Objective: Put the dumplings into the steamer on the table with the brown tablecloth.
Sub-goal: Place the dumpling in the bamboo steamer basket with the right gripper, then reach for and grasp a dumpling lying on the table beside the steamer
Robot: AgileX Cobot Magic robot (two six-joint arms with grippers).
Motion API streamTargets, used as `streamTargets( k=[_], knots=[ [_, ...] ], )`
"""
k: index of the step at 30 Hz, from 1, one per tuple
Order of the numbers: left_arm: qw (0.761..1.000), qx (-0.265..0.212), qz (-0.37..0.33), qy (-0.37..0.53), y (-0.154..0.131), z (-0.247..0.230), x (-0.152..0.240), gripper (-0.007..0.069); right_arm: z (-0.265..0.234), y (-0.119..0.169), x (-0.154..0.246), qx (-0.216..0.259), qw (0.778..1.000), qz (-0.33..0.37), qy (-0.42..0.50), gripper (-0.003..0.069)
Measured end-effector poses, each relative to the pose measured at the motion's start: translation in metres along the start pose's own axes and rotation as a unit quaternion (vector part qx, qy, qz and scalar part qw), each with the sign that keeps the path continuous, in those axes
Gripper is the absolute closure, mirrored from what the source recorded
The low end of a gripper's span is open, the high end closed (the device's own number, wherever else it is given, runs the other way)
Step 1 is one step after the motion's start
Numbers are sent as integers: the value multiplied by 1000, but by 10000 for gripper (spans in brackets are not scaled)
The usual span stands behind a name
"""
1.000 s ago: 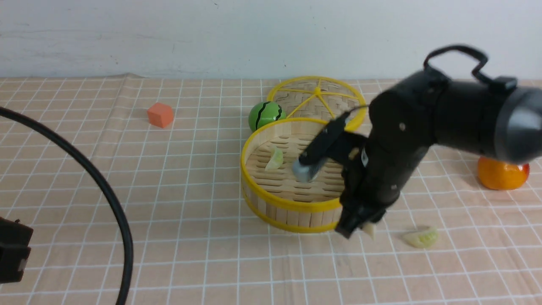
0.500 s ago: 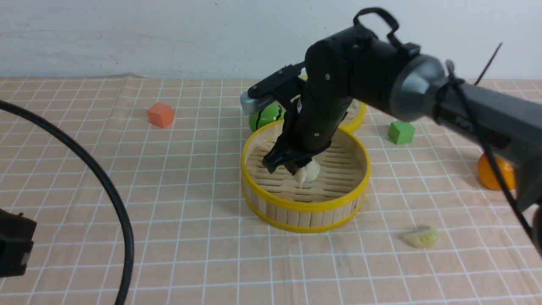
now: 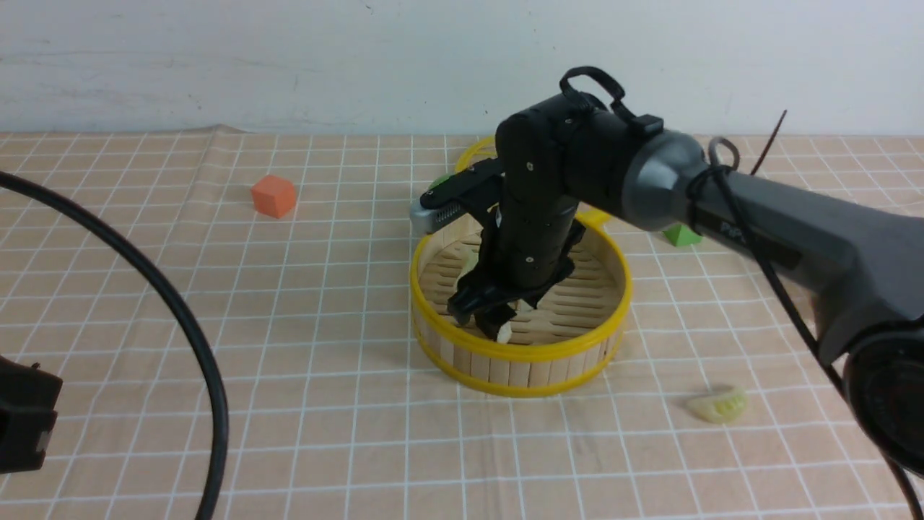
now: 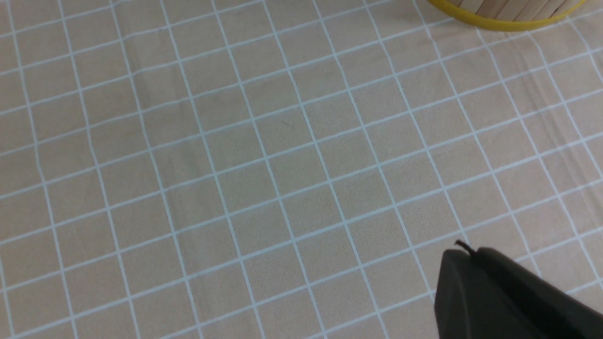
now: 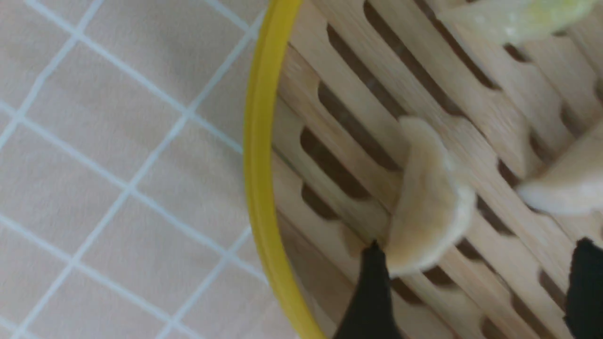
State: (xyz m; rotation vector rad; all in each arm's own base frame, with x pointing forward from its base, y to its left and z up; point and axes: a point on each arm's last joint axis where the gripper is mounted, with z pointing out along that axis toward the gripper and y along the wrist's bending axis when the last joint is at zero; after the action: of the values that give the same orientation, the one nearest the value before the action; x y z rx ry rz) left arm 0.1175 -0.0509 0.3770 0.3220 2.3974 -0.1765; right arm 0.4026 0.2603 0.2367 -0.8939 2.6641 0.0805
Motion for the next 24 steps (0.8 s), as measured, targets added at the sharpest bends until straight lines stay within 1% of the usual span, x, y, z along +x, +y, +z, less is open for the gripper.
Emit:
streamTargets(
  k=[2,5,7,8,10,12,15,16,17,20,21,22,24],
  knots=[
    [1000,0,0,0,0,0,0,638,-25,-2,3,10,1000,-7,0,99],
    [1000,0,0,0,0,0,0,638,-72,-13,8,38,999,-14,-24,78],
    [1000,0,0,1,0,0,0,637,-106,-25,16,52,997,-1,-50,78],
    [1000,0,0,2,0,0,0,636,-121,-33,27,54,997,11,-55,78],
    [1000,-1,0,2,0,0,0,634,-132,-45,46,50,997,37,-47,79],
    [1000,-1,0,2,0,0,0,631,-134,-53,68,43,997,60,-27,81],
    [1000,0,0,2,0,0,0,629,-122,-69,118,34,993,112,32,88],
    [1000,0,0,2,0,0,0,629,-121,-70,121,33,992,114,37,89],
    [1000,0,0,2,0,0,0,627,-106,-77,144,32,989,134,57,92],
    [1000,1,-1,3,0,0,0,626,-91,-82,159,33,990,123,63,93],
    [1000,2,-1,3,0,0,0,625,-84,-83,163,32,992,107,64,93],
    [1000,3,-2,3,-1,0,1,624,-75,-83,167,29,994,77,66,93],
    [1000,3,-2,3,-1,0,1,624,-66,-82,164,23,997,36,56,93]
  ],
)
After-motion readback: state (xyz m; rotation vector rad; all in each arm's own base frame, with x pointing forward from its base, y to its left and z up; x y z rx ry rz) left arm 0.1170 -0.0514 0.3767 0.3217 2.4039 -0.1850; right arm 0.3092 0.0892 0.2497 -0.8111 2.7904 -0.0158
